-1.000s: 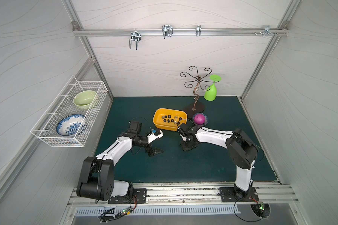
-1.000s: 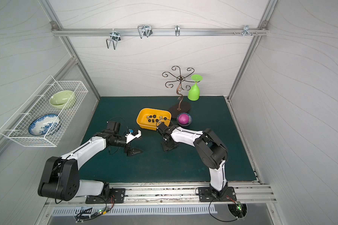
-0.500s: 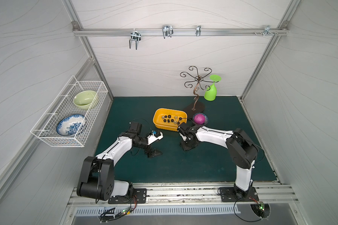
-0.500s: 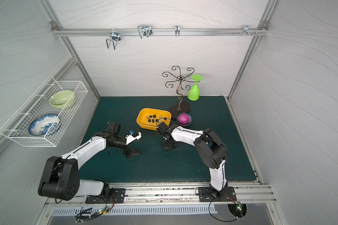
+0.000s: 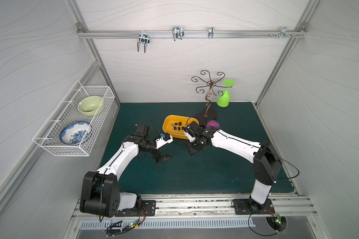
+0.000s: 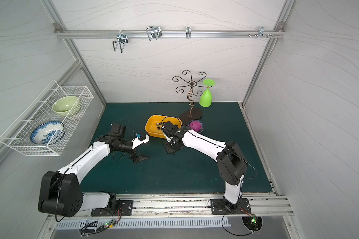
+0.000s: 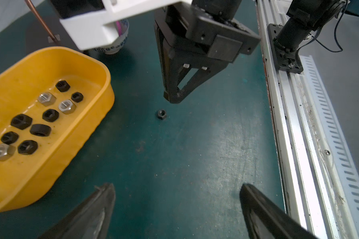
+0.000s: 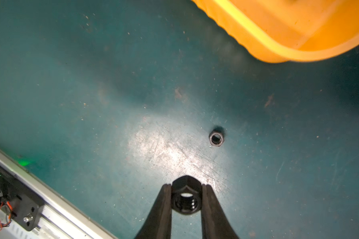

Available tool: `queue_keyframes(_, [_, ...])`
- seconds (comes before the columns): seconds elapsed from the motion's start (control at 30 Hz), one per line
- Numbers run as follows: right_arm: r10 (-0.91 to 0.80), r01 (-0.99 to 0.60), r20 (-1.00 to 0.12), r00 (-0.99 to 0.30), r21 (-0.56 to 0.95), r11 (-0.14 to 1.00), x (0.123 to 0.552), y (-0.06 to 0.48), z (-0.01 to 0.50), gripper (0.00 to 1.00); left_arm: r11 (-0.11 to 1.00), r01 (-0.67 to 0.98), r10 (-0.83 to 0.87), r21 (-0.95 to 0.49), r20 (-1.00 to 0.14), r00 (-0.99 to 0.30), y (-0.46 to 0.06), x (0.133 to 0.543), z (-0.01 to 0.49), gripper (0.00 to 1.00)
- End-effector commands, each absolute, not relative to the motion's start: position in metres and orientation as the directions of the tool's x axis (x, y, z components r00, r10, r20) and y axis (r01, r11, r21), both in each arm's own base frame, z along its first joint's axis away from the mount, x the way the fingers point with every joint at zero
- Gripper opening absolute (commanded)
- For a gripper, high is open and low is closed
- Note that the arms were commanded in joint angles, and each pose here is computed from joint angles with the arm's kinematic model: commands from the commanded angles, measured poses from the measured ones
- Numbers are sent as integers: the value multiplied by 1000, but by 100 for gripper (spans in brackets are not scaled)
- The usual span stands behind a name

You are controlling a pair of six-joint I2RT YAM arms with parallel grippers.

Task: Put the nuts on the desktop into the storage box
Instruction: Pick up the nut from the center of the board, then place the nut in the storage box.

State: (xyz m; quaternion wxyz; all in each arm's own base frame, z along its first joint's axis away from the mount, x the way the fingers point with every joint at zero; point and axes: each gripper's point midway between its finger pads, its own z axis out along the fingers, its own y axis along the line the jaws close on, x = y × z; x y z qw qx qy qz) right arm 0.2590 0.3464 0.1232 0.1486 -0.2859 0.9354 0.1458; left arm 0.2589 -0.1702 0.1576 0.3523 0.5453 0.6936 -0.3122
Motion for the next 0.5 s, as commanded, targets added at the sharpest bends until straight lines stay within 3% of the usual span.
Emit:
queue_keyframes(0.0, [-514, -610, -381, -769, 195, 768, 256, 350, 146, 20, 190, 982, 501, 12, -861, -87, -175, 273, 180, 99])
queue_keyframes(0.47, [-483, -593, -502, -717, 77, 801, 331, 365, 165, 18, 240, 971, 416, -16, -902, -117, -185, 315, 202, 99])
